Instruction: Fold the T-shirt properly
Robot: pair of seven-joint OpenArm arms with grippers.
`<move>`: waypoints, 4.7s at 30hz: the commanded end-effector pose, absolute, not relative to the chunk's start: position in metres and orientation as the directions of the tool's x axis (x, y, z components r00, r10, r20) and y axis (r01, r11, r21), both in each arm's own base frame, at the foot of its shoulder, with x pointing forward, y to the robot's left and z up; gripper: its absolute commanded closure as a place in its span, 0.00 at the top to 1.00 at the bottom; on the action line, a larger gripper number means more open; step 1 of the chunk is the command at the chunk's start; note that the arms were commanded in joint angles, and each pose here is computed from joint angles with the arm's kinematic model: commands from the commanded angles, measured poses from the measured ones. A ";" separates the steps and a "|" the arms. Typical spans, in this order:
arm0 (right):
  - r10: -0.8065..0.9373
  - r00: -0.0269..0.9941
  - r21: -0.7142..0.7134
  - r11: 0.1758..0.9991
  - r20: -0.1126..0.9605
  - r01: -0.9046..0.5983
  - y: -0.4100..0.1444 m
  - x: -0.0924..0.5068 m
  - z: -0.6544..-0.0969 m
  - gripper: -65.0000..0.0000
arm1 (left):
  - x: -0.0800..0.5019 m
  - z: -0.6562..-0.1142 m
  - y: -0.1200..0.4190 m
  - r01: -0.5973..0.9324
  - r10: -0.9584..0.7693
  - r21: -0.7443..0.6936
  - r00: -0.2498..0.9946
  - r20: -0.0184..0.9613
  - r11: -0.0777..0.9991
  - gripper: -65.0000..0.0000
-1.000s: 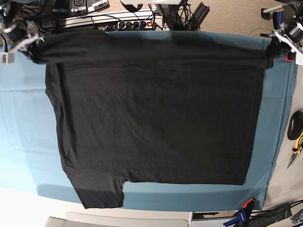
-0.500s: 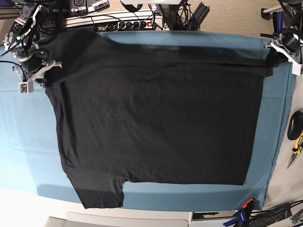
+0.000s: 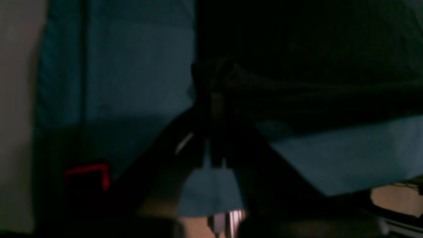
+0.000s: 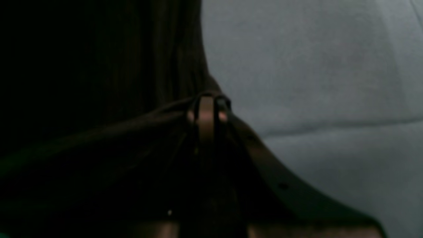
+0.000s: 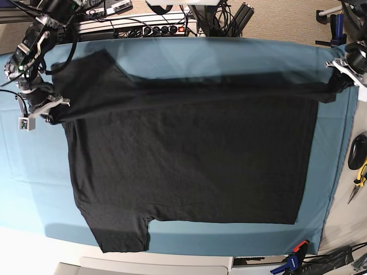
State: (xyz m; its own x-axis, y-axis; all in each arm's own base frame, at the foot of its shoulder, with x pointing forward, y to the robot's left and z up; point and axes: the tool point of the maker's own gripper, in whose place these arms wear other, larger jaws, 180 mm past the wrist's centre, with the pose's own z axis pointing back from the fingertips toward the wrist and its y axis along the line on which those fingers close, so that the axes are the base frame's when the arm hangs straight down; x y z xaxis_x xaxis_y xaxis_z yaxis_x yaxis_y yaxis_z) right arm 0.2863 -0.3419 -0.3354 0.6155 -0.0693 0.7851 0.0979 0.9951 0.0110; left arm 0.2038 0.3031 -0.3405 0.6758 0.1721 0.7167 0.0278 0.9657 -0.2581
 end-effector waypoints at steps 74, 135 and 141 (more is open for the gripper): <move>-0.175 0.438 0.028 0.946 0.882 0.323 -0.418 0.283 -0.302 0.38 | 0.293 -0.335 0.288 0.121 -0.013 -0.070 0.577 0.817 0.990 0.46; -0.520 0.393 0.510 0.849 0.759 0.139 -0.332 0.230 -0.336 0.00 | 0.274 -0.312 0.338 0.009 0.074 -0.096 0.567 0.820 0.995 0.46; -0.482 0.401 0.522 0.853 0.779 0.011 -0.294 0.280 -0.324 0.00 | 0.274 -0.313 0.338 0.008 0.072 -0.093 0.568 0.820 0.996 0.46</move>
